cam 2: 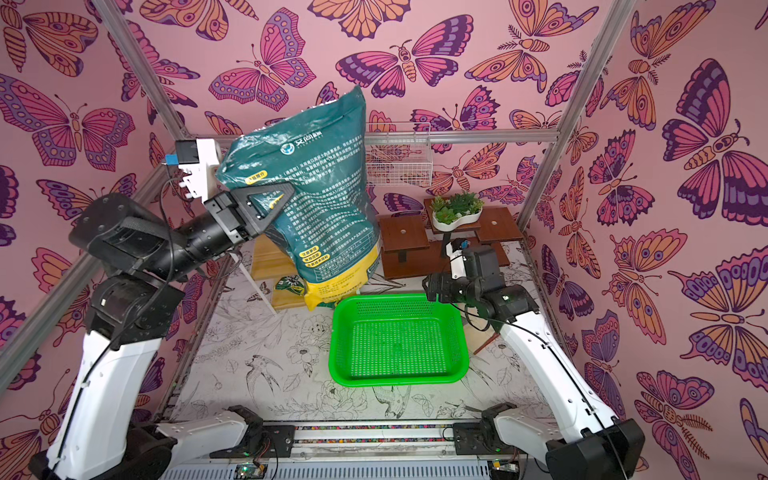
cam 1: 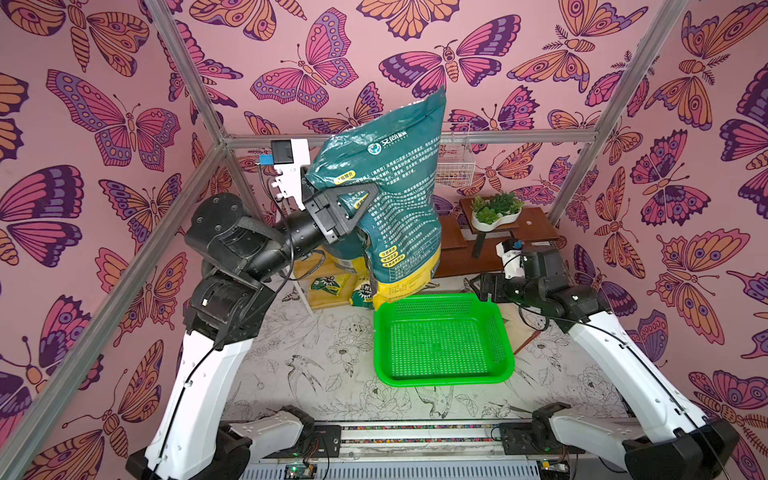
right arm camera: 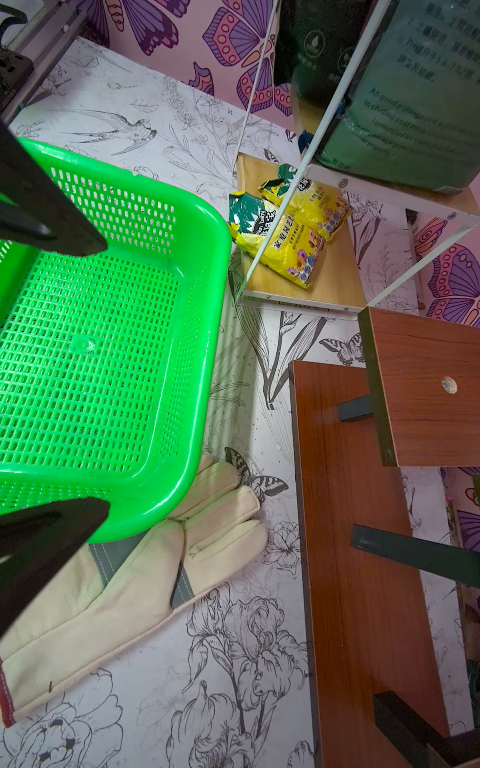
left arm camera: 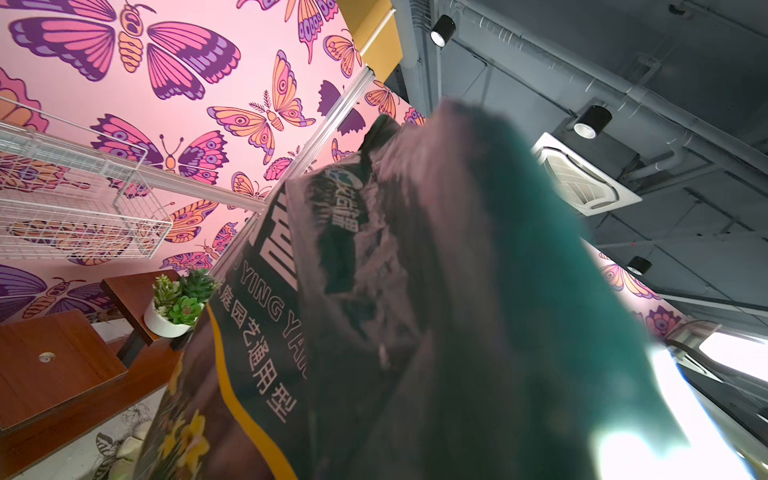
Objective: Take down the fertilizer bag from the shelf
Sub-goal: Place the fertilizer bag in the storage box.
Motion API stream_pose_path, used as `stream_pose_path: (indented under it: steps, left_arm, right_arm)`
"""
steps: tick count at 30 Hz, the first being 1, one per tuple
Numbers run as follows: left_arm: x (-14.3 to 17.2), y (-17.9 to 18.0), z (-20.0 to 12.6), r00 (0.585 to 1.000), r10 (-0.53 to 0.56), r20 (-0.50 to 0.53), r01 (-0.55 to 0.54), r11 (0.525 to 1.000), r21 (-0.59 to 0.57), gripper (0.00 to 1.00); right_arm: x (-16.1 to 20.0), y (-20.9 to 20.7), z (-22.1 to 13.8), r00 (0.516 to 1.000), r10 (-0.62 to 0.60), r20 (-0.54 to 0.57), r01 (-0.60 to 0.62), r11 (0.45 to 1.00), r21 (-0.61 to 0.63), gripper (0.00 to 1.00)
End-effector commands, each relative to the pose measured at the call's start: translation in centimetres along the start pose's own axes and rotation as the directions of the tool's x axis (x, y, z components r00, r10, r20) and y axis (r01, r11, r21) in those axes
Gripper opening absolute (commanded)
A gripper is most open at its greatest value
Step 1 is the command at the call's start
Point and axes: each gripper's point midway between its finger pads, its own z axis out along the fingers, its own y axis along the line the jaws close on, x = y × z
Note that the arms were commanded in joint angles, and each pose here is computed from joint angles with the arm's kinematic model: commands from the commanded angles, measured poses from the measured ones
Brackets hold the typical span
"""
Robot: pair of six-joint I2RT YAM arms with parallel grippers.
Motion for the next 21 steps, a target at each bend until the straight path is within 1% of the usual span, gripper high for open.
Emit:
stream_pose_path:
  steps: [1, 5, 8, 10, 11, 13, 15, 17, 19, 21]
  left_arm:
    - [-3.9, -6.3, -2.1, 0.973, 0.144, 0.182, -0.175, 0.97, 0.167, 0.0]
    - [-3.1, -4.2, -0.9, 0.98, 0.129, 0.152, -0.15, 0.98, 0.134, 0.0]
    - [-2.1, -2.4, 0.2, 0.987, 0.114, 0.111, -0.127, 0.985, 0.12, 0.0]
    - [-1.3, -1.4, 1.0, 0.992, 0.099, 0.074, -0.108, 0.987, 0.12, 0.0]
    - [-0.9, -1.0, 1.4, 0.995, 0.089, 0.05, -0.094, 0.988, 0.125, 0.0]
    - [0.1, -0.5, 2.3, 0.998, 0.066, -0.004, -0.065, 0.986, 0.152, 0.0]
    - [1.3, 0.4, 3.5, 0.996, 0.032, -0.08, -0.017, 0.984, 0.178, 0.0]
    - [2.4, 0.7, 4.2, 0.988, 0.007, -0.153, 0.026, 0.977, 0.213, 0.0]
    - [3.2, 0.5, 4.5, 0.978, -0.003, -0.207, 0.054, 0.969, 0.242, 0.0]
    - [3.9, 0.2, 4.3, 0.969, 0.001, -0.247, 0.066, 0.962, 0.264, 0.0]
  right_arm:
    - [-1.0, 0.9, -1.4, 0.998, -0.035, 0.044, 0.037, 0.999, -0.025, 0.94]
    - [-1.6, 1.7, -2.3, 0.995, -0.063, 0.079, 0.068, 0.996, -0.063, 0.94]
    - [-2.6, 1.7, -3.6, 0.99, -0.063, 0.123, 0.074, 0.993, -0.087, 0.94]
    - [-3.5, 2.3, -4.7, 0.986, -0.047, 0.159, 0.073, 0.984, -0.16, 0.94]
    - [-4.2, 3.0, -5.5, 0.981, -0.036, 0.188, 0.079, 0.97, -0.229, 0.94]
    - [-5.7, 5.0, -7.7, 0.969, -0.01, 0.247, 0.108, 0.914, -0.39, 0.94]
    - [-7.1, 6.9, -10.1, 0.954, -0.002, 0.3, 0.165, 0.839, -0.519, 0.94]
    - [-8.2, 8.1, -11.7, 0.941, -0.006, 0.339, 0.216, 0.781, -0.586, 0.94]
    - [-9.0, 9.2, -12.8, 0.93, -0.015, 0.368, 0.26, 0.736, -0.625, 0.95]
    - [-9.9, 9.9, -13.7, 0.915, -0.024, 0.402, 0.301, 0.704, -0.644, 1.0]
